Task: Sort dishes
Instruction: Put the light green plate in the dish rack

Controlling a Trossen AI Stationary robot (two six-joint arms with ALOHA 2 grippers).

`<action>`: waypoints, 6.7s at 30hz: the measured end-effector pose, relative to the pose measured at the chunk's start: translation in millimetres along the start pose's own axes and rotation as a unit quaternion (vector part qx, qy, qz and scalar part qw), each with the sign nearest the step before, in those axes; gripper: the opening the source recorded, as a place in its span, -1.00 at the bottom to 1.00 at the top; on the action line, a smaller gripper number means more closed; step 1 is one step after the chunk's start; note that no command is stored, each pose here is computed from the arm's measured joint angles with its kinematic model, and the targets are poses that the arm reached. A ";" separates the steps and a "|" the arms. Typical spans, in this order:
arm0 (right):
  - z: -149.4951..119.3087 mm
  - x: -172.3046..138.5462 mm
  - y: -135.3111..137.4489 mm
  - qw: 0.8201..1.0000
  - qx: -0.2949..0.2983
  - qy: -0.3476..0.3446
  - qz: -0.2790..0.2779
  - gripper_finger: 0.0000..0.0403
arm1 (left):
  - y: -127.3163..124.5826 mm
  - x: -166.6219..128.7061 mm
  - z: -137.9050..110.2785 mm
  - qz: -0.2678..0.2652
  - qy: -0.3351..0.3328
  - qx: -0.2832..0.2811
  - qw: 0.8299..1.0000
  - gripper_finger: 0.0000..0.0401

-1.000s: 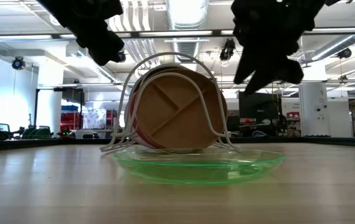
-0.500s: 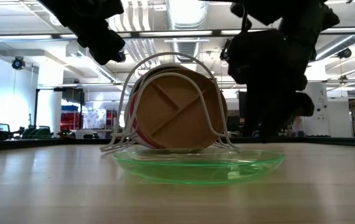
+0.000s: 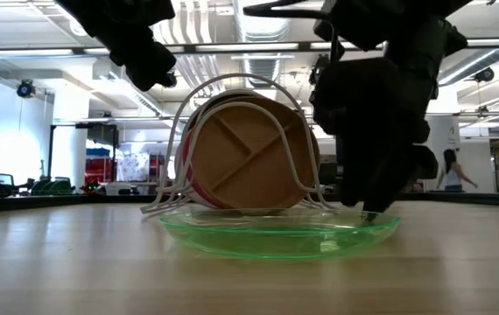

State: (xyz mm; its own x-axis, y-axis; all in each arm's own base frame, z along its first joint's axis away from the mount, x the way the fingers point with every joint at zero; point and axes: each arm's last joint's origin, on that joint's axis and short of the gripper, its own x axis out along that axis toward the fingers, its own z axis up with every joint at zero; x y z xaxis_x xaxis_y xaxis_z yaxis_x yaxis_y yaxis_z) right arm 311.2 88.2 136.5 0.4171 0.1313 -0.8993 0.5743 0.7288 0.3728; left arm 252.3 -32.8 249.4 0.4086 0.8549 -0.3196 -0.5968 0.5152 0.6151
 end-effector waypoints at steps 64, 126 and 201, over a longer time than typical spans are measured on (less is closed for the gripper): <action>-21.8 -116.3 72.7 0.828 -0.105 -0.495 -0.243 -1.00 | 16.2 -5.4 24.8 0.127 -0.025 0.108 0.986 -1.00; -8.8 -97.0 30.5 0.753 -0.135 -0.530 -0.366 -1.00 | 17.9 0.9 23.2 0.126 -0.015 0.104 0.987 -1.00; 28.6 -30.3 37.4 0.825 -0.204 -0.415 -0.326 -1.00 | 17.7 1.0 22.8 0.126 -0.015 0.104 0.986 -1.00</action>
State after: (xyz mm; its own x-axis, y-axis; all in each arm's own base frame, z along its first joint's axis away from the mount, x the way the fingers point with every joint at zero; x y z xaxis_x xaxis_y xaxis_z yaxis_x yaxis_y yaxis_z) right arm 340.3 92.2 184.2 0.5482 -0.7597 -0.3496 0.6531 0.6501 -0.3884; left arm 257.9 -24.2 276.4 0.2882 0.9502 -0.1184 -0.5283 0.2608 0.8080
